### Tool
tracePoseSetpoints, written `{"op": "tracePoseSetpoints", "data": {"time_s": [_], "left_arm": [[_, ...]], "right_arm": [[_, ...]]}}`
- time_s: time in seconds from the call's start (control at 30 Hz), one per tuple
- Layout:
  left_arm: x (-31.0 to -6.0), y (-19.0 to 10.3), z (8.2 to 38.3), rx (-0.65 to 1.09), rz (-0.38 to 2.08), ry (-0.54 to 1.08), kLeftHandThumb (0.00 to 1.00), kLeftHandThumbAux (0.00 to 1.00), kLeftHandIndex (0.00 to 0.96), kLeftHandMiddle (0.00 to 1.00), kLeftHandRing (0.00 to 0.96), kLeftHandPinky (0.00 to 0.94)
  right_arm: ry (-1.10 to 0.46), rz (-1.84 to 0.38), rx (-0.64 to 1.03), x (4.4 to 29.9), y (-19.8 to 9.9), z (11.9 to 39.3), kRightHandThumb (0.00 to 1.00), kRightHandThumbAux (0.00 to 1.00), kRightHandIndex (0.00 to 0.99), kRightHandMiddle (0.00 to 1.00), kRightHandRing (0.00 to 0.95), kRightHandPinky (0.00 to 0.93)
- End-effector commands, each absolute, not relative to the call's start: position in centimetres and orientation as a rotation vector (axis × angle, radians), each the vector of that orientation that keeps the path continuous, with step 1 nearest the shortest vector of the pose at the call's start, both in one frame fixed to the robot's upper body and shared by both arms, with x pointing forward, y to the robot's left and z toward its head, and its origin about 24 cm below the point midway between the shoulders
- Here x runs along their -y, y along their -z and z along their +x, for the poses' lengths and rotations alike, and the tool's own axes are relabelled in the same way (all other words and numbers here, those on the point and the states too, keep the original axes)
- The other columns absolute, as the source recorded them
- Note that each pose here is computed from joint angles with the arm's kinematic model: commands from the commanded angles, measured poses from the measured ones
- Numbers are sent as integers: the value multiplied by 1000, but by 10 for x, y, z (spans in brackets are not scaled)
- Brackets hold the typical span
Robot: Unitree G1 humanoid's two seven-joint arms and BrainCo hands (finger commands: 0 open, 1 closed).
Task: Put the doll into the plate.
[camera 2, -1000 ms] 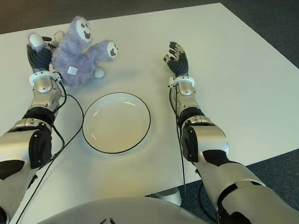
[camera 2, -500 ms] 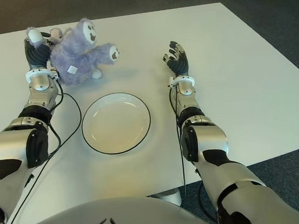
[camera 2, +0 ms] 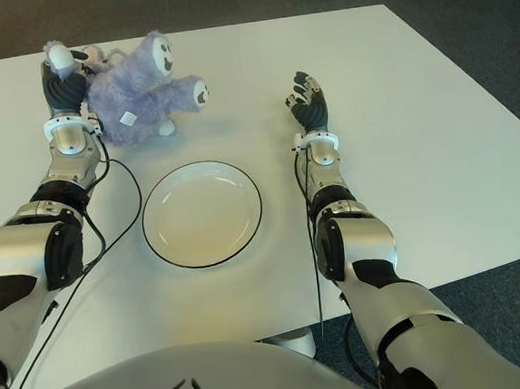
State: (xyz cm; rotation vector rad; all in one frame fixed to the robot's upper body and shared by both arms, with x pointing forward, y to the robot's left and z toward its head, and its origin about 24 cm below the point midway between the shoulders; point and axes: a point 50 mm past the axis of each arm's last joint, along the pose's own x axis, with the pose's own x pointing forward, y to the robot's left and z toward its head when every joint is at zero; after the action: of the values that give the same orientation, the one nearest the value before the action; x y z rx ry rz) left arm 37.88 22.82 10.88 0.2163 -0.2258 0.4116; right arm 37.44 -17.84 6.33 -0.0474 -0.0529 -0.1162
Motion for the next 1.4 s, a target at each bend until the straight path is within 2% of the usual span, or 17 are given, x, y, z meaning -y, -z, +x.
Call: {"op": "tracePoseSetpoints", "data": {"time_s": [0.03, 0.3, 0.47, 1.03, 1.23, 1.4], "left_arm": [[-228, -123, 382, 291, 242, -408, 729, 693, 442, 830, 858, 856], [-224, -133, 384, 331, 254, -395, 726, 691, 442, 809, 849, 846], [-223, -137, 385, 346, 275, -385, 722, 690, 441, 776, 835, 851], [-220, -148, 386, 402, 325, -354, 721, 688, 441, 768, 833, 854], [-219, -152, 387, 412, 315, -330, 720, 688, 440, 762, 831, 857], [-219, -156, 387, 430, 334, -326, 721, 688, 441, 768, 833, 854]], "right_arm": [[122, -34, -122, 176, -21, 355, 665, 871, 141, 146, 112, 112], [123, -30, -121, 176, -21, 355, 628, 870, 140, 140, 108, 111], [121, -31, -121, 176, -21, 355, 630, 871, 138, 141, 109, 107], [116, -29, -122, 176, -21, 355, 654, 865, 141, 138, 107, 106], [116, -35, -123, 176, -21, 355, 607, 865, 138, 130, 99, 102], [117, -33, -123, 176, -20, 355, 642, 868, 140, 135, 102, 95]]}}
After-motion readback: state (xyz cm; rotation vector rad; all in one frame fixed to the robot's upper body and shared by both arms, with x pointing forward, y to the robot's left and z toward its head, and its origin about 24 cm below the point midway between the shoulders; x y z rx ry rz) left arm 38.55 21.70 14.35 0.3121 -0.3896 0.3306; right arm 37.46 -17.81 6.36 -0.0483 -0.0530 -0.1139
